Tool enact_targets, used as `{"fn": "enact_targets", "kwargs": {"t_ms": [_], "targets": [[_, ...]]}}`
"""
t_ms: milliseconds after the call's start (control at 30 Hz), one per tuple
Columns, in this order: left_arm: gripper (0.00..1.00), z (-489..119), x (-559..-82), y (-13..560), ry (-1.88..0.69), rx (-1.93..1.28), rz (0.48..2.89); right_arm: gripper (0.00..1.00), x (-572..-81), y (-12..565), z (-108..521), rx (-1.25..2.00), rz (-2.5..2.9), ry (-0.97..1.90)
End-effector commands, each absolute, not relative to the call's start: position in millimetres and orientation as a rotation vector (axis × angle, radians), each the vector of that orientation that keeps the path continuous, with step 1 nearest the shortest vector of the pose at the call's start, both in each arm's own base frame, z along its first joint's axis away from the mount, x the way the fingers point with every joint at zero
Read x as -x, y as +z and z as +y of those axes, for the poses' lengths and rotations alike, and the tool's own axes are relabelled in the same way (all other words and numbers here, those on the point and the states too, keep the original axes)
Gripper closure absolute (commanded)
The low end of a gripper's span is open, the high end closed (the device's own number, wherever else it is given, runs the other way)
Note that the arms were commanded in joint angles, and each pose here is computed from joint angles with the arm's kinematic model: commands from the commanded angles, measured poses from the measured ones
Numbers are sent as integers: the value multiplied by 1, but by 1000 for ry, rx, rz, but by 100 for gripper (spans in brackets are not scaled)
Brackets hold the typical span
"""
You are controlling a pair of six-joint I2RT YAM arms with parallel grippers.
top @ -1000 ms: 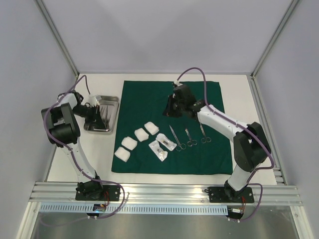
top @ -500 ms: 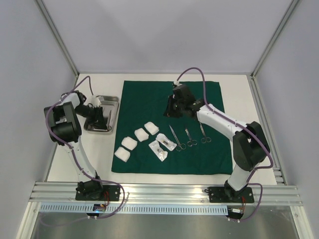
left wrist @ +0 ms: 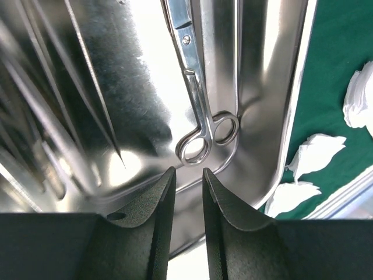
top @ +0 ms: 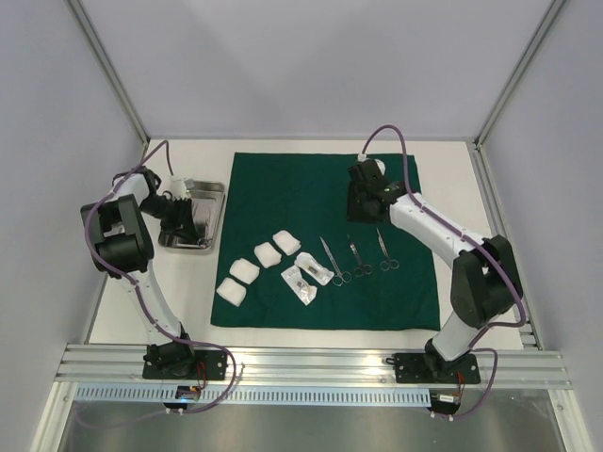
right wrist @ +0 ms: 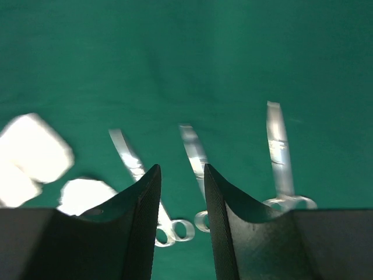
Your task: Prepare the surgical pack
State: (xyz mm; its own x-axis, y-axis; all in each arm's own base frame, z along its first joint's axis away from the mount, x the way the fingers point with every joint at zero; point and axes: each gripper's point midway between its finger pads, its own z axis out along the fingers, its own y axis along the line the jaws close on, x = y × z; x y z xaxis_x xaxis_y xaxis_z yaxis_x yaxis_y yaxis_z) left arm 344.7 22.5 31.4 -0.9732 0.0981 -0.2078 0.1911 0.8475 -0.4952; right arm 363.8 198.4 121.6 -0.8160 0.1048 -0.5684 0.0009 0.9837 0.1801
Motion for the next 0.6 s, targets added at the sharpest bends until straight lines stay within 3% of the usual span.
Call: {"fn": "enact_targets", "kwargs": {"t_ms": [0, 567], "targets": [[66, 31, -355, 61, -658, -255, 2786, 62, -346, 101, 137, -106, 2600, -5], [67, 17, -333, 75, -694, -274, 2737, 67, -335, 24, 96, -103, 2843, -107]]}}
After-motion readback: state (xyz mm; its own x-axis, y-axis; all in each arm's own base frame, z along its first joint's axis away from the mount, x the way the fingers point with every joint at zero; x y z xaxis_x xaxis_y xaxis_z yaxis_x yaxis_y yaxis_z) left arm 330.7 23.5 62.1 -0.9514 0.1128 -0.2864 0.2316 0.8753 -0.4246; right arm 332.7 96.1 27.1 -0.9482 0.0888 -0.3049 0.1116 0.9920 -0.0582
